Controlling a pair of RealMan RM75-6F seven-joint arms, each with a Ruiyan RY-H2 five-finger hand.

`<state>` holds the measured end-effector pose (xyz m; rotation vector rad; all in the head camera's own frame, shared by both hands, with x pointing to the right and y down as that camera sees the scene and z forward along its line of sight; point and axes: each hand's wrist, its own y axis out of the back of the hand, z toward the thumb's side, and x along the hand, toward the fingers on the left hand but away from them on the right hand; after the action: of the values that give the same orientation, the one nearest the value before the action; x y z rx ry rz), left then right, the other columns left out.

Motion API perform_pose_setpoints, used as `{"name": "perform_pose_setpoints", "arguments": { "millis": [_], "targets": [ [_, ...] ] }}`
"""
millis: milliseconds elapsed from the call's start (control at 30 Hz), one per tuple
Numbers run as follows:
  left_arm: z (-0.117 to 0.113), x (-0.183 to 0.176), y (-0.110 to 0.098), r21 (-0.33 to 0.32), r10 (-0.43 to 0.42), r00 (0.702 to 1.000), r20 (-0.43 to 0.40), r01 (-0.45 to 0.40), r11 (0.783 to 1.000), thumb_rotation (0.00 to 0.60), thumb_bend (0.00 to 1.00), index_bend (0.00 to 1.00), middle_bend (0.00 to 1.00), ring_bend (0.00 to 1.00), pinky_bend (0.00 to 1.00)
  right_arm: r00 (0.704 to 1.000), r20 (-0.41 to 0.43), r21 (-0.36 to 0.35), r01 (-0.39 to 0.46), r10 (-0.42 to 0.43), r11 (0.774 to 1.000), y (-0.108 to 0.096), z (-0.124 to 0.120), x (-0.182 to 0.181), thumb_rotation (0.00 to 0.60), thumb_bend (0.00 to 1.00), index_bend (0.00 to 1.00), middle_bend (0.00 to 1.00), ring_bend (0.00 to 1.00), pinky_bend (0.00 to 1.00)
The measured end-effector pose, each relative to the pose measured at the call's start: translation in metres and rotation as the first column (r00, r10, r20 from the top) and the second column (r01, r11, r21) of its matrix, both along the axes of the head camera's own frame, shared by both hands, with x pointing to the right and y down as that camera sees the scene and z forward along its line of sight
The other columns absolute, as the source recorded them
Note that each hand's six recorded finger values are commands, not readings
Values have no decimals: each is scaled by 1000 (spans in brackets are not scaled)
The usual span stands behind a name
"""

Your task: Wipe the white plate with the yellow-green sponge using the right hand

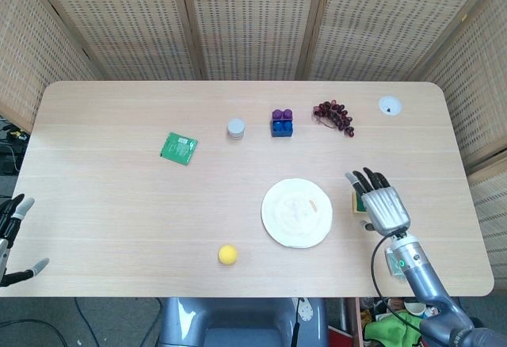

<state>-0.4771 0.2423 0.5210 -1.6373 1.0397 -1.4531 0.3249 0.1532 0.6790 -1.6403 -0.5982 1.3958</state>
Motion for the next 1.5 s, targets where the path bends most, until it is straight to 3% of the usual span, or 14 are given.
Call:
{"name": "perform_pose_setpoints", "arguments": {
  "millis": [200, 700, 1300, 1500],
  "targets": [
    [6, -2, -3, -17, -18, 1000, 21, 18, 1000, 600, 0, 0, 0, 0, 0, 999, -44, -51, 13, -15, 999, -7, 24, -7, 600, 37, 100, 196, 131, 242],
    [10, -5, -9, -30, -41, 999, 34, 42, 999, 600, 0, 0, 0, 0, 0, 980, -170, -50, 93, -100, 994, -9, 58, -15, 600, 74, 126, 232, 161, 283],
    [14, -6, -10, -45, -50, 998, 40, 51, 998, 600, 0, 0, 0, 0, 0, 971, -233, -121, 20, -48, 992, -15, 89, 1, 600, 83, 190, 254, 179, 289],
    [16, -5, -11, -56, -46, 998, 41, 48, 997, 600, 0, 0, 0, 0, 0, 970, -239, -134, 6, -38, 991, -14, 92, 8, 600, 116, 284, 326, 248, 365]
  ]
}}
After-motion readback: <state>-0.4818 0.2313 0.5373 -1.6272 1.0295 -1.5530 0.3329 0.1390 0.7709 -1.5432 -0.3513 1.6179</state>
